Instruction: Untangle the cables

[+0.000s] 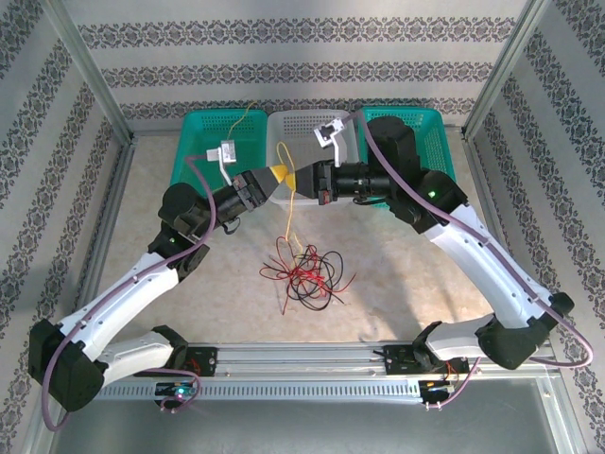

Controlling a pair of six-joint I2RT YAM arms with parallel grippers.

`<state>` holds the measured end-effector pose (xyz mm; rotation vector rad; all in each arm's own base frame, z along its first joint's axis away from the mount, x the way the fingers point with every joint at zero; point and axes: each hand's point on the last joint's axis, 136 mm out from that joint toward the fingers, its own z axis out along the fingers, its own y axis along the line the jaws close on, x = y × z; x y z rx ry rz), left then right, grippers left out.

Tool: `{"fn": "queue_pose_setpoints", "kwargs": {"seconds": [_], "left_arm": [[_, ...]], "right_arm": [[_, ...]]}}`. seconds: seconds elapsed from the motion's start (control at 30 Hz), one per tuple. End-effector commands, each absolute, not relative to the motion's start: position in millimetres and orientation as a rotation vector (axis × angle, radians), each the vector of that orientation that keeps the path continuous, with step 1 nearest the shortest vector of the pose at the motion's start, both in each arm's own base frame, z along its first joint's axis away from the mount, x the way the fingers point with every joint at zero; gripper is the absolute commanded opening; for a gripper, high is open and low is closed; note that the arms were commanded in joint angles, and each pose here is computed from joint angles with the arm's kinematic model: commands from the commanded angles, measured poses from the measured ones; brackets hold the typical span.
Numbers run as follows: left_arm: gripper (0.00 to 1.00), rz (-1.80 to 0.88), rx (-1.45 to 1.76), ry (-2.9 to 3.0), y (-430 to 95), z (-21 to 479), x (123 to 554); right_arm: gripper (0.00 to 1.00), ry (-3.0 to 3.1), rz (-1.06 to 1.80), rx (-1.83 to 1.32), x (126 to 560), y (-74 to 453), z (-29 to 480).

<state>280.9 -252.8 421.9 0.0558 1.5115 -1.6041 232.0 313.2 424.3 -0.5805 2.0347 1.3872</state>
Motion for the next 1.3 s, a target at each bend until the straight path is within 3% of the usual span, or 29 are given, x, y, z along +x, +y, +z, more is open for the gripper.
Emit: {"fn": "queue_pose_setpoints", "kwargs": {"seconds": [0.0, 0.3, 0.7, 0.9, 1.03, 1.13, 1.27], "left_arm": [[0.0, -1.508, 0.079, 1.469, -241, 441, 285], [0.0, -0.839, -0.081, 1.765, -171, 383, 303], [0.0, -0.632, -0.015, 1.884, -151, 369, 293], [0.01, -0.767, -0.034, 1.854, -164, 378, 290], [0.51, -1.096, 0.081, 1.74, -204, 403, 275], [0.66, -1.292, 0.149, 1.656, -225, 419, 263], [0.76, -1.361, 0.201, 1.588, -236, 429, 252]], "right_arm": [[0.0, 2.02, 1.425, -0.604, 216, 306, 428], [0.0, 2.017, 1.36, -0.506, 226, 269, 426], [0.0, 1.99, 1.303, -0.469, 246, 258, 445], [0.0, 1.935, 1.338, -0.487, 262, 270, 476], [0.0, 1.902, 1.306, -0.442, 281, 272, 493], [0.0, 1.88, 1.291, -0.396, 299, 274, 504], [0.0, 1.864, 1.307, -0.343, 319, 279, 513]]}}
